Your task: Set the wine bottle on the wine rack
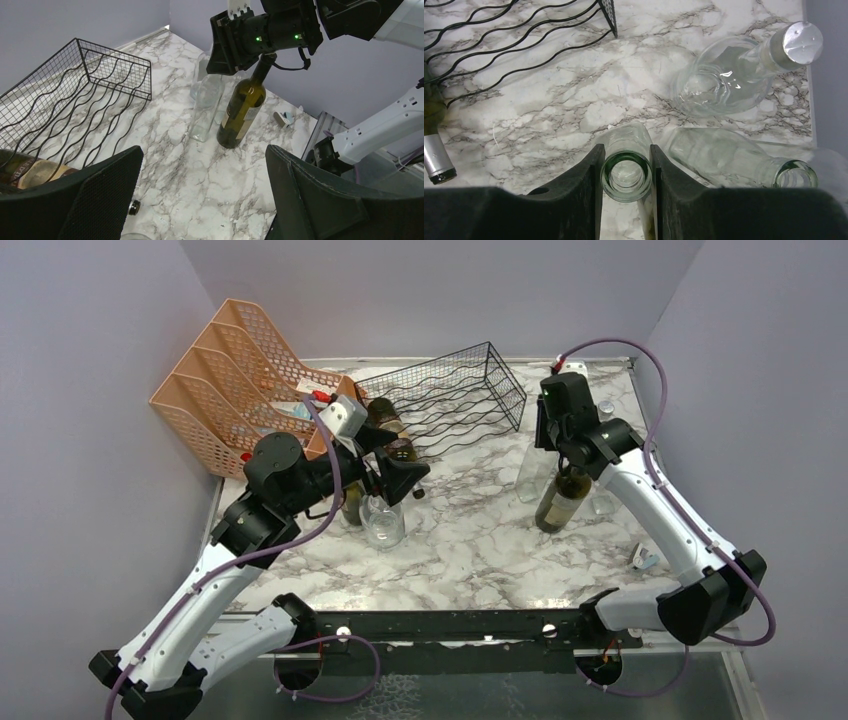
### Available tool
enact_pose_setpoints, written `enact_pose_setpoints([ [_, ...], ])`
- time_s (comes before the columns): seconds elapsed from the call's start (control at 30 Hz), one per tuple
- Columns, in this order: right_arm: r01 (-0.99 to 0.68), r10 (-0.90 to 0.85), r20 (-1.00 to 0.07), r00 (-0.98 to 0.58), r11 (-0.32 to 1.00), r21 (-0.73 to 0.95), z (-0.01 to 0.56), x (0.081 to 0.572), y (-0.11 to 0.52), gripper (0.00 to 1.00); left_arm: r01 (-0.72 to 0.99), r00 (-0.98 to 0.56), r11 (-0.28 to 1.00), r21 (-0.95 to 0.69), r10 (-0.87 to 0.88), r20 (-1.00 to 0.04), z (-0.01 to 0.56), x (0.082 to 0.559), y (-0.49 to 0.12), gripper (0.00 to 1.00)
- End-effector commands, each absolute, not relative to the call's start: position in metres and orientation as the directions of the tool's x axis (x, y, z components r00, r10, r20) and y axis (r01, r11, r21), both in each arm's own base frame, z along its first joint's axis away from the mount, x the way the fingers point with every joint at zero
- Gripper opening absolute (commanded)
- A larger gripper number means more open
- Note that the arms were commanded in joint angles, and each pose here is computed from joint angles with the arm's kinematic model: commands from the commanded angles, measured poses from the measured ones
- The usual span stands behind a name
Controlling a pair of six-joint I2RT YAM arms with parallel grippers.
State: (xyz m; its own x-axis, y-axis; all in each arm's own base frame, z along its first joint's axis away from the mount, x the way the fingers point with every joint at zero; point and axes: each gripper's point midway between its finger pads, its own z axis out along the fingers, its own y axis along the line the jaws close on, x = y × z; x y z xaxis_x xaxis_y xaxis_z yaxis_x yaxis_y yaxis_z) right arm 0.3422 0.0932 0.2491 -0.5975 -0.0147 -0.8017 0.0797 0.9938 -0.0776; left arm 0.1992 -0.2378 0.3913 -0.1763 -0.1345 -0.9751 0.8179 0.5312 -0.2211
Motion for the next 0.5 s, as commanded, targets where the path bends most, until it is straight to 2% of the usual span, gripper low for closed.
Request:
enact_pose_setpoints([
  [0.0, -0.006, -0.046, -0.805, -0.591, 0.999, -0.053, 0.263, 0.345, 0.106, 0.02, 0.847, -0.189, 0.473, -0.243, -0.161, -0.969, 0.398, 0.194, -0.247, 0.99],
  [0.23, -0.138, -0.092, -0.843, -0.530, 0.990, -0.022, 0.298, 0.350, 0.125, 0.01, 0.879, -0.200, 0.407, -0.246, -0.153, -0.968, 0.389, 0.199, -0.266, 0.95],
  [0.47, -0.258, -0.093, -0.844, -0.529, 0.964, 0.055, 0.303, 0.342, 0.149, 0.01, 0.858, -0.198, 0.450, -0.248, -0.155, -0.968, 0.371, 0.227, -0.280, 0.96],
])
